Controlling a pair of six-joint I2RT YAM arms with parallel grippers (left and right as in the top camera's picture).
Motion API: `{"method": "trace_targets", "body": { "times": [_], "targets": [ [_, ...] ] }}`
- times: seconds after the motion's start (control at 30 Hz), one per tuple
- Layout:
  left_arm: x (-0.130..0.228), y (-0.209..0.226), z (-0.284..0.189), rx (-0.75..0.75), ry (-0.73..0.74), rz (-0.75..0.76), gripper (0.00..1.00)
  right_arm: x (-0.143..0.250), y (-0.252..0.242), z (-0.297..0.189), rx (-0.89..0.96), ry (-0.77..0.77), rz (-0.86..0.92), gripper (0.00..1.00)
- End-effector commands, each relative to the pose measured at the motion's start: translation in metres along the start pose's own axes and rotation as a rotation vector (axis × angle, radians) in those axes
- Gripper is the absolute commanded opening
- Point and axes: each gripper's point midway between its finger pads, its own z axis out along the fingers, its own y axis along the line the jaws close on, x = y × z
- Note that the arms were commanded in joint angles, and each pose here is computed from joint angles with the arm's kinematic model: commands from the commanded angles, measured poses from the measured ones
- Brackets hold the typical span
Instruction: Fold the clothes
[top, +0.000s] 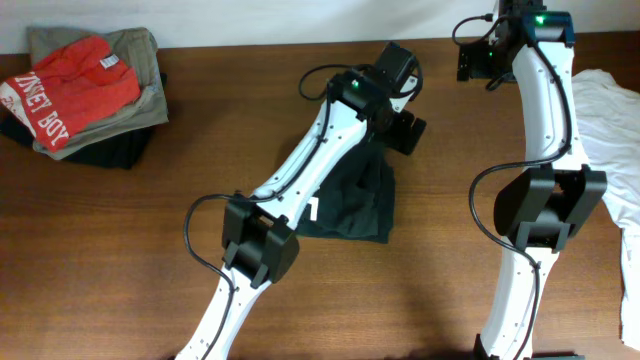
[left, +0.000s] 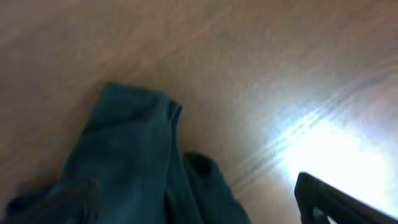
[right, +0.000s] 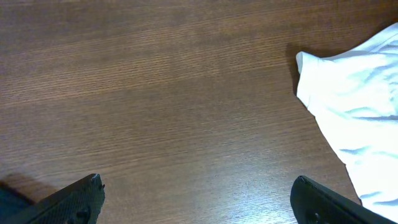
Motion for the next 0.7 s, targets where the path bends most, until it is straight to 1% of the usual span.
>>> {"method": "trace_targets", "body": {
  "times": [0.0, 0.07, 0.13, 0.17, 0.2, 0.23, 0.27, 0.4, 0.43, 0.47, 0.5, 0.53, 0.57, 0.6, 0.67],
  "targets": [
    [-0.014, 0.008, -0.067, -0.022, -0.060, -0.015, 0.99, -0.009, -0.001, -0.017, 0.006, -0.042, 0.005, 0.99],
    [0.014, 0.006, -0.092, -0.031, 0.037, -0.035, 0.99, -0.009, -0.001, -0.017, 0.006, -0.042, 0.005, 0.99],
    [0.048, 0.007, -0.099, -0.044, 0.173, -0.068, 0.99, -0.009, -0.001, -0.017, 0.006, -0.042, 0.005, 0.99],
    [0.054, 0.003, -0.093, -0.016, 0.204, -0.073, 0.99, -0.009, -0.001, -0.017, 0.006, -0.042, 0.005, 0.99],
    [0.062, -0.012, -0.088, 0.060, 0.247, -0.091, 0.99, -0.009, -0.001, -0.017, 0.006, -0.042, 0.005, 0.99],
    [0.074, -0.020, -0.079, 0.085, 0.301, -0.096, 0.99, -0.009, -0.001, -0.017, 0.006, -0.042, 0.005, 0.99],
    [0.088, -0.025, -0.068, 0.081, 0.364, -0.092, 0.99, -0.009, -0.001, -0.017, 0.006, -0.042, 0.005, 0.99],
    [0.128, -0.033, -0.044, 0.064, 0.522, -0.090, 0.99, -0.009, -0.001, -0.017, 0.006, -0.042, 0.005, 0.99],
    [0.138, -0.031, -0.039, 0.034, 0.559, -0.113, 0.98, -0.009, -0.001, -0.017, 0.006, -0.042, 0.005, 0.99],
    [0.148, -0.020, -0.034, -0.044, 0.591, -0.140, 0.95, -0.009, -0.001, -0.017, 0.006, -0.042, 0.005, 0.99],
    [0.151, -0.016, -0.032, -0.067, 0.599, -0.142, 0.90, -0.009, -0.001, -0.017, 0.006, -0.042, 0.005, 0.99],
    [0.152, -0.011, -0.032, -0.090, 0.603, -0.137, 0.82, -0.009, -0.001, -0.017, 0.006, -0.042, 0.005, 0.99],
    [0.152, -0.007, -0.031, -0.113, 0.597, -0.129, 0.78, -0.009, -0.001, -0.017, 0.006, -0.042, 0.005, 0.99],
    [0.148, -0.002, -0.029, -0.145, 0.577, -0.117, 0.71, -0.009, -0.001, -0.017, 0.006, -0.042, 0.005, 0.99],
    [0.139, -0.001, -0.023, -0.147, 0.532, -0.114, 0.70, -0.009, -0.001, -0.017, 0.006, -0.042, 0.005, 0.99]
  ]
}}
